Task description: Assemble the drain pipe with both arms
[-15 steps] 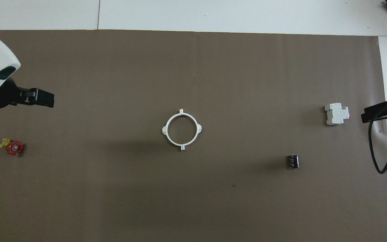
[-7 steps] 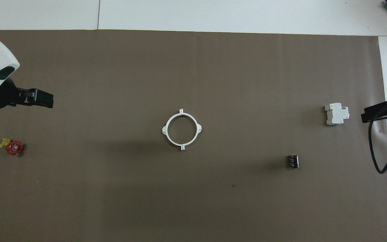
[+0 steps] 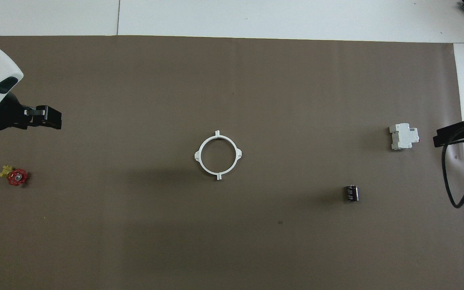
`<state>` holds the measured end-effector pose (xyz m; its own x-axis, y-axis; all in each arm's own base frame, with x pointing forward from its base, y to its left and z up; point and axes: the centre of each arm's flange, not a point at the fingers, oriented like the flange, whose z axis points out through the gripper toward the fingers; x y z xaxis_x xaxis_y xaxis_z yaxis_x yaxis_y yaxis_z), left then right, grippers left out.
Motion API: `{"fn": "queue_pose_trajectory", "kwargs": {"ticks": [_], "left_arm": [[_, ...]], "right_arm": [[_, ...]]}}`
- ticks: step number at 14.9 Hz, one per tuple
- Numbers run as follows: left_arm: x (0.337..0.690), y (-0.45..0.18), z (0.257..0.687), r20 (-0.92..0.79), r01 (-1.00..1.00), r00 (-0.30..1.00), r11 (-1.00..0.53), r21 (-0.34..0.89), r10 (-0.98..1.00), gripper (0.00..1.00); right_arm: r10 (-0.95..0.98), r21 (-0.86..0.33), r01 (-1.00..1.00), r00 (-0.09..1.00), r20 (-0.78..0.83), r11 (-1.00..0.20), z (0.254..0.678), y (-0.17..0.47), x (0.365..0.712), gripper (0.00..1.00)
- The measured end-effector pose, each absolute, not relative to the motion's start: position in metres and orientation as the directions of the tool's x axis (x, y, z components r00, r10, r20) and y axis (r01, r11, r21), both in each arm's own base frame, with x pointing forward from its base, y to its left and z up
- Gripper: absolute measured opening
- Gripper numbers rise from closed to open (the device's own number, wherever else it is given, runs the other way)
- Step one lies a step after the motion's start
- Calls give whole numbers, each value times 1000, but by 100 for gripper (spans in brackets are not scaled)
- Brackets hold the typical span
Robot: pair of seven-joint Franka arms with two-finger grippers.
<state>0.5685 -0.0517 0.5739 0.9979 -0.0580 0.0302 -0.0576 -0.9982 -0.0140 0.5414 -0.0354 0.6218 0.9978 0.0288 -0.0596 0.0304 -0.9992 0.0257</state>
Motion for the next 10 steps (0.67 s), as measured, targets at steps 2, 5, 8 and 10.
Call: {"fn": "queue_pose_trajectory", "kwargs": {"ticks": [2,5,8,10], "left_arm": [[569,-52,575,31,-56,998,-998,-14,-56,99],[569,-51,575,33,-55,998,-998,-14,-56,100],[569,-52,576,34,-56,998,-998,-14,-56,100],[569,-52,576,34,-56,998,-998,-14,-57,100]], "right_arm": [[29,26,30,998,-60,-999,622,-35,541,100],[29,26,30,998,-60,-999,622,-35,541,100],[29,26,30,998,-60,-999,622,-35,541,100],[29,26,30,998,-60,-999,622,-35,541,100]]}}
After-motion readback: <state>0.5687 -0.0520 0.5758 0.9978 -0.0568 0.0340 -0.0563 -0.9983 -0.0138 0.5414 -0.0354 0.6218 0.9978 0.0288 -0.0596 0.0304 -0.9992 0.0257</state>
